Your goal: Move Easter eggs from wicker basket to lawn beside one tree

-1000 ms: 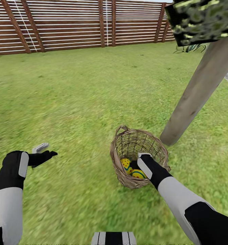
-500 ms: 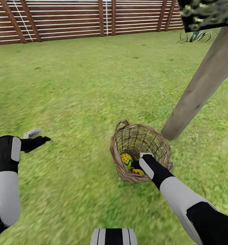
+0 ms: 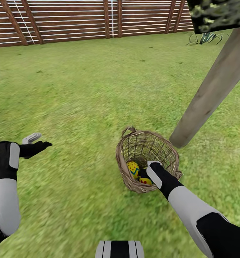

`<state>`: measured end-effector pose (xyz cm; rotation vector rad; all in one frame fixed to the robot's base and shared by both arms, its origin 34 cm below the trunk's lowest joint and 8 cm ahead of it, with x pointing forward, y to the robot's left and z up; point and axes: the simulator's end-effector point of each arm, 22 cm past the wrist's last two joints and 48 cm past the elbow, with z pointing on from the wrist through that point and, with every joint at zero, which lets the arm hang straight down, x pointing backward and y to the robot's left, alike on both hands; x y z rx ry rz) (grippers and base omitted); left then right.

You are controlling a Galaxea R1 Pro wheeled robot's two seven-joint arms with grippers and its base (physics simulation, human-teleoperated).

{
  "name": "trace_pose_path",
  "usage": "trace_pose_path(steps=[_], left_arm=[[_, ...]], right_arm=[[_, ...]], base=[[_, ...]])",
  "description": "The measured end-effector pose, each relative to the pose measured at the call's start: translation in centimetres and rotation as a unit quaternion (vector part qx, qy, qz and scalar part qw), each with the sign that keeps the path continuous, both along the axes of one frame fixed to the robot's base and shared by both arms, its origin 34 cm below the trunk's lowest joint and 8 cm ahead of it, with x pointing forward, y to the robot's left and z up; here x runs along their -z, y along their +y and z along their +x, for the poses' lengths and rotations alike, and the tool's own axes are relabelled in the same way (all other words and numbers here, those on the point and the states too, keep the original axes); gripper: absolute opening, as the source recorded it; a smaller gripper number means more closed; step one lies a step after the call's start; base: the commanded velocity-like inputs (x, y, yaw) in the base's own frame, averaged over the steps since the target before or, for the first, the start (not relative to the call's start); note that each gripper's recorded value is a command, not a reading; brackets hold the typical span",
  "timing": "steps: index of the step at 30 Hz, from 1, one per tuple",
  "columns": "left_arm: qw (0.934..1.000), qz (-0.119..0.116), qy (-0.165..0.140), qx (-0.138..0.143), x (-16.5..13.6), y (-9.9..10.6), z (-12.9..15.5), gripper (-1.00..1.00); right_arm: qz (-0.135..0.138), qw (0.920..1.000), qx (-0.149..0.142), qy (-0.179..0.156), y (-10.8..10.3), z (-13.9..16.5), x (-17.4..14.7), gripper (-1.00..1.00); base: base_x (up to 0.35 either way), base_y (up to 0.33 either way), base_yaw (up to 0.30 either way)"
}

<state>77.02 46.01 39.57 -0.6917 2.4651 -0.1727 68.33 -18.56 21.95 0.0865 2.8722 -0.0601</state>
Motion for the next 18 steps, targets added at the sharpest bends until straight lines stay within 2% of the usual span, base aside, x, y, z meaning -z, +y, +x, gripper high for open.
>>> trace_pose_path(steps=[8,12,18], left_arm=[[0.9998,-0.019,-0.001,0.004,0.7,-2.1,0.2,1.0],[0.9994,-0.033,0.01,0.007,1.9,-3.6,-0.1,1.0],[0.9987,-0.044,0.025,0.008,3.2,-4.4,-0.6,1.0]], right_arm=[[-0.001,1.0,0.0,0.0,-0.1,0.0,0.0,1.0],[-0.004,1.0,0.001,0.0,-0.6,0.0,0.0,1.0],[-0.007,1.0,0.002,0.0,-1.0,0.0,0.1,1.0]], base=[[0.17,-0.089,0.0],[0.045,-0.026,0.0],[0.009,-0.008,0.0]])
